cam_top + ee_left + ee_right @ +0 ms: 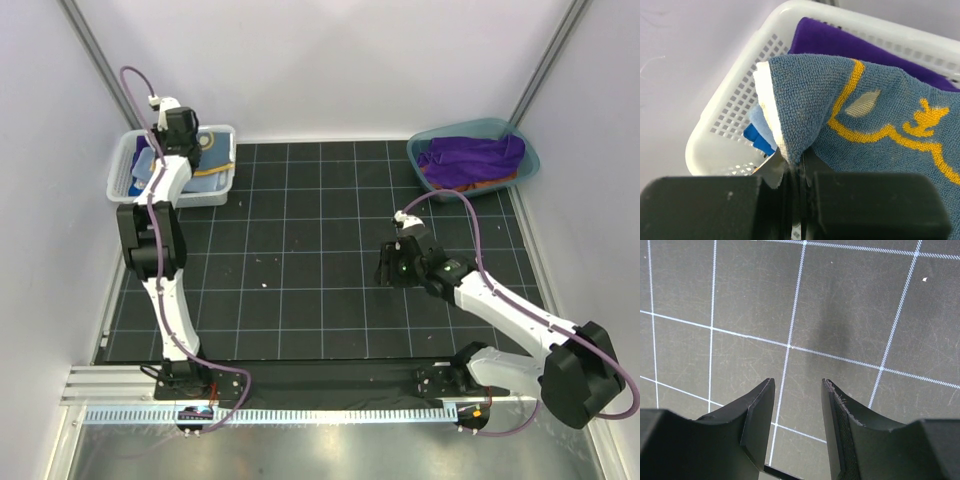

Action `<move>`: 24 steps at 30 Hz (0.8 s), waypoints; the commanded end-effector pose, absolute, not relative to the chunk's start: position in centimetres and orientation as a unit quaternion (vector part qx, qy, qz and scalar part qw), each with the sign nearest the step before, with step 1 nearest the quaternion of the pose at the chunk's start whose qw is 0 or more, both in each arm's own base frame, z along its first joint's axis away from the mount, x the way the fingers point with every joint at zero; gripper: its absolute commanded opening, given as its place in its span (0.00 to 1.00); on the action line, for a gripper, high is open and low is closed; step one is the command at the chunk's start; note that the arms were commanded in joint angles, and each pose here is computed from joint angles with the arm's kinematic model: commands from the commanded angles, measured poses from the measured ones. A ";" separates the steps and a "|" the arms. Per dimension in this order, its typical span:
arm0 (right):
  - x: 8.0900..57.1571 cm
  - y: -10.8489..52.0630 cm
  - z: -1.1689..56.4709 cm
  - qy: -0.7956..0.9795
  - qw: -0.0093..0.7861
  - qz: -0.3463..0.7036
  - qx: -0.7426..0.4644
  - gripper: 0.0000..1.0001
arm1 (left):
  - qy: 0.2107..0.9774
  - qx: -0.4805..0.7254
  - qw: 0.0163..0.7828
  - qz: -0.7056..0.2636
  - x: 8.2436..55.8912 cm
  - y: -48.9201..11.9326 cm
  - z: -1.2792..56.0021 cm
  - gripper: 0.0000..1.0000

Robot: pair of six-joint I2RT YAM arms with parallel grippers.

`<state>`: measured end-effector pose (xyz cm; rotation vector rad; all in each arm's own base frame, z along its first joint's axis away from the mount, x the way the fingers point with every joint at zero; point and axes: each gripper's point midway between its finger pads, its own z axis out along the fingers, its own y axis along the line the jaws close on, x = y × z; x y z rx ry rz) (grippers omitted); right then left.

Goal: Fold and stack the towels
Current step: Neatly place the folded towel into the bin

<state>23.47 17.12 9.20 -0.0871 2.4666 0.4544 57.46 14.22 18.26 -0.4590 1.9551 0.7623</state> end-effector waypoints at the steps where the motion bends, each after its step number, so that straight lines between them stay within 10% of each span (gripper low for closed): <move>1: 23.9 17.1 9.4 0.932 0.319 0.168 -0.037 0.49 | 0.771 -0.225 0.517 0.295 58.6 16.8 20.7 0.00; 8: 24.0 16.9 8.8 0.934 0.318 0.159 -0.034 0.49 | 0.783 -0.242 0.502 0.275 59.0 17.2 18.9 0.01; 13: 24.0 16.9 8.6 0.934 0.317 0.160 -0.036 0.50 | 0.777 -0.274 0.493 0.279 58.4 17.6 18.3 0.61; 16: 24.0 17.1 8.7 0.932 0.320 0.165 -0.037 0.50 | 0.765 -0.294 0.498 0.284 57.6 17.8 19.2 0.78; 24: 24.2 17.3 9.4 0.927 0.331 0.174 -0.037 0.51 | 0.740 -0.297 0.552 0.244 56.9 15.0 24.1 0.82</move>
